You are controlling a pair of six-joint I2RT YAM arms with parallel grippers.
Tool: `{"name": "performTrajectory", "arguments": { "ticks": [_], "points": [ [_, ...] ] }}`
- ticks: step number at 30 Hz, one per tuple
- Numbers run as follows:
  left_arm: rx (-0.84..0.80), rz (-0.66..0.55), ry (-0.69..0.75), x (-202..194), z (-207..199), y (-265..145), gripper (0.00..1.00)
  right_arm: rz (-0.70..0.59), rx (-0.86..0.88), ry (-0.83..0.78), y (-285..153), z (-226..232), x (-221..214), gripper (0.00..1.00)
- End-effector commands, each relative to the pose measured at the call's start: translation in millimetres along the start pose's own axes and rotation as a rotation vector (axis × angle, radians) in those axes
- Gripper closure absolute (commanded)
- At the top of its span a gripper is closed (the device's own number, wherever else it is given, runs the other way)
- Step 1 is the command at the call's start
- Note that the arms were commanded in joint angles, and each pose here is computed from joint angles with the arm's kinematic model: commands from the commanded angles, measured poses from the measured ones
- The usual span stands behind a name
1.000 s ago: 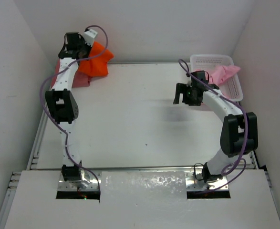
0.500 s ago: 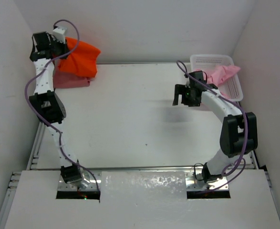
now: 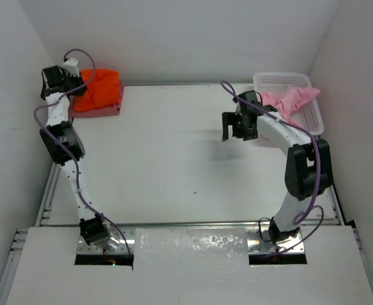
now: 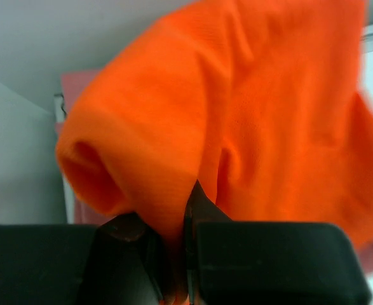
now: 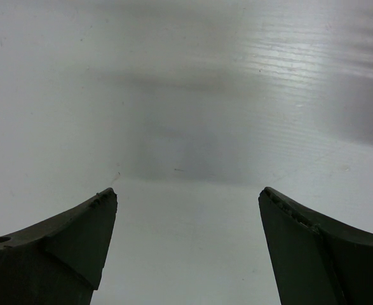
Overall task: Fold and stack the t-shirts
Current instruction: Put the neatly folded tshirt into the corner of the board with the left arm
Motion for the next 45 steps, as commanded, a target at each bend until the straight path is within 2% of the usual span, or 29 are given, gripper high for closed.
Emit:
{"name": "performTrajectory", "arguments": {
  "ticks": [1,5,8,9,11,12,13,18,21,23,24,26,27,28,29,30,31,32,33,34,35,36,37,38,39,40,41,45],
  "points": [
    [0.087,-0.145,0.034,27,18,1,1.0,-0.012,-0.005,-0.041,-4,8,12,0.11],
    [0.229,-0.219,0.007,36,32,3,0.98,-0.016,-0.003,-0.057,-6,12,16,0.11],
    [0.366,-0.268,-0.028,45,43,-2,0.74,-0.026,0.012,-0.055,-8,14,19,0.11],
    [0.388,-0.266,-0.02,45,45,-3,0.53,-0.027,0.016,-0.058,-8,15,19,0.1],
    [0.418,-0.266,-0.015,47,47,-7,0.28,-0.031,0.022,-0.067,-9,16,19,0.1],
    [0.45,-0.268,-0.013,50,48,-12,0.08,-0.031,0.027,-0.069,-8,17,19,0.1],
    [0.473,-0.268,-0.011,51,50,-14,0.01,-0.032,0.029,-0.069,-8,18,19,0.1],
    [0.619,-0.232,0.012,53,60,-25,0.0,-0.034,0.046,-0.073,-7,21,17,0.1],
    [0.63,-0.213,-0.003,53,64,-32,0.0,-0.041,0.054,-0.072,-8,21,14,0.1],
    [0.596,-0.216,-0.093,55,62,-40,0.0,-0.045,0.056,-0.074,-9,22,12,0.1],
    [0.537,-0.256,-0.118,69,61,-57,0.0,-0.048,0.057,-0.075,-10,22,12,0.1],
    [0.458,-0.274,-0.22,74,58,-71,0.0,-0.069,0.06,-0.08,-16,23,11,0.1],
    [0.364,-0.299,-0.216,88,52,-89,0.0,-0.081,0.063,-0.084,-18,24,11,0.1],
    [0.302,-0.281,-0.215,86,47,-93,0.0,-0.103,0.069,-0.085,-21,24,8,0.1],
    [0.236,-0.237,-0.154,83,39,-97,0.04,-0.114,0.077,-0.087,-22,25,7,0.1],
    [0.124,-0.243,-0.067,101,11,-110,0.08,-0.124,0.083,-0.09,-23,25,5,0.11],
    [0.1,-0.123,0.063,78,-1,-107,0.14,-0.142,0.089,-0.094,-24,25,2,0.11],
    [0.084,-0.065,0.168,72,-17,-104,0.18,-0.147,0.096,-0.096,-25,26,0,0.11],
    [0.065,-0.034,0.297,83,-57,-106,0.23,-0.153,0.102,-0.1,-25,25,-2,0.13],
    [0.017,0.074,0.37,52,-75,-96,0.31,-0.155,0.109,-0.104,-23,25,-5,0.13],
    [-0.022,0.146,0.518,41,-104,-87,0.41,-0.155,0.113,-0.107,-23,26,-6,0.13],
    [-0.039,0.195,0.56,26,-119,-85,0.42,-0.15,0.118,-0.109,-23,26,-9,0.13],
    [-0.063,0.205,0.638,22,-140,-77,0.43,-0.148,0.118,-0.11,-23,25,-9,0.13],
    [-0.013,0.235,0.669,16,-143,-74,0.4,-0.148,0.118,-0.11,-23,25,-10,0.13],
    [-0.008,0.258,0.689,5,-148,-68,0.35,-0.153,0.119,-0.109,-22,25,-12,0.12],
    [-0.015,0.255,0.731,2,-157,-60,0.27,-0.156,0.119,-0.108,-22,25,-12,0.12],
    [0.004,0.29,0.746,-6,-157,-53,0.24,-0.158,0.121,-0.107,-23,25,-13,0.12],
    [0.106,0.281,0.783,-12,-165,-36,0.21,-0.153,0.117,-0.109,-21,24,-19,0.12]
  ]
}}
Point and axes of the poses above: each gripper's point midway between its finger pads, its own y axis out along the fingers, its own z axis along the line the jaws close on, x = y × z, the point moved 9 cm from there along -y, back along the fingers, and after that the axes turned 5 degrees about -y, right-handed, at the moved point
